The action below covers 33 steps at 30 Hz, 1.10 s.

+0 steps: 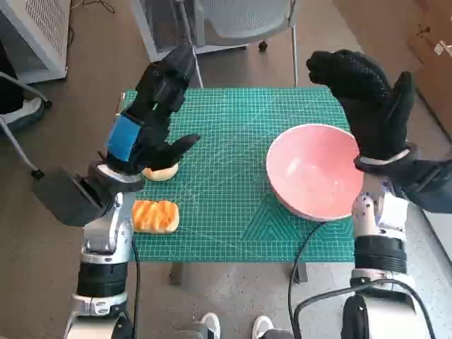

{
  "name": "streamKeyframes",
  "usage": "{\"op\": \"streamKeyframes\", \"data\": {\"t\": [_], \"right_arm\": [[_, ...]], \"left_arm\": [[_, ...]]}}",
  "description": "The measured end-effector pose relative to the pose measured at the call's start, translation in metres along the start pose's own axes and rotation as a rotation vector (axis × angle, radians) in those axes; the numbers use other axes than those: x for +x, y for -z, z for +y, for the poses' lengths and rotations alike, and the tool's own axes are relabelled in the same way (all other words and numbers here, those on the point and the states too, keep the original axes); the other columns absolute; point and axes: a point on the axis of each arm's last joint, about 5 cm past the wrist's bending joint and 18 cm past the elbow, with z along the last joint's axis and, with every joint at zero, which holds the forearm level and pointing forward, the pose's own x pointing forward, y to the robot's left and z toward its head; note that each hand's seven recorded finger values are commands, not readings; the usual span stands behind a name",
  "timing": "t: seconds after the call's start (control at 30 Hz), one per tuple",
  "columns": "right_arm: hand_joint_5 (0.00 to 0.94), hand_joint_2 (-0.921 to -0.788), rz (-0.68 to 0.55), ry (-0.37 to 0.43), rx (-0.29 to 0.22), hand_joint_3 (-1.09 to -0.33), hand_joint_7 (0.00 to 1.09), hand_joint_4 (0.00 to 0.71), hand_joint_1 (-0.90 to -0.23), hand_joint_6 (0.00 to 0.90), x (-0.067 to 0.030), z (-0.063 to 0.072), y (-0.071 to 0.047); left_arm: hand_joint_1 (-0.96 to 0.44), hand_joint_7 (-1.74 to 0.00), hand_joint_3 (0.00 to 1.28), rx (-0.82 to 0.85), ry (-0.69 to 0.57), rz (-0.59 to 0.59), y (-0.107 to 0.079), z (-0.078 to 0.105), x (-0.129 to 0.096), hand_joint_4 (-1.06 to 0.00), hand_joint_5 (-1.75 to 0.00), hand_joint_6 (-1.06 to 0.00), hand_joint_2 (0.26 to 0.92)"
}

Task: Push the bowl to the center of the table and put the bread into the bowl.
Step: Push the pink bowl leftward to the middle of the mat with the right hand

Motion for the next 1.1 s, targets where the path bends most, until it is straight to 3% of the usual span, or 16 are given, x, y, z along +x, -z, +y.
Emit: {"op": "streamKeyframes", "data": {"t": [1.1], "right_arm": [[0.0, -0.921, 0.004, 0.011, 0.005, -0.769, 0.0, 0.307, -0.629, 0.416, -0.0029, -0.0018, -0.0011]], "left_arm": [[-0.51, -0.4, 0.22, 0.004, -0.004, -0.005, -0.0002, -0.0003, 0.0001, -0.02, -0.01, 0.0, 0.921]]}}
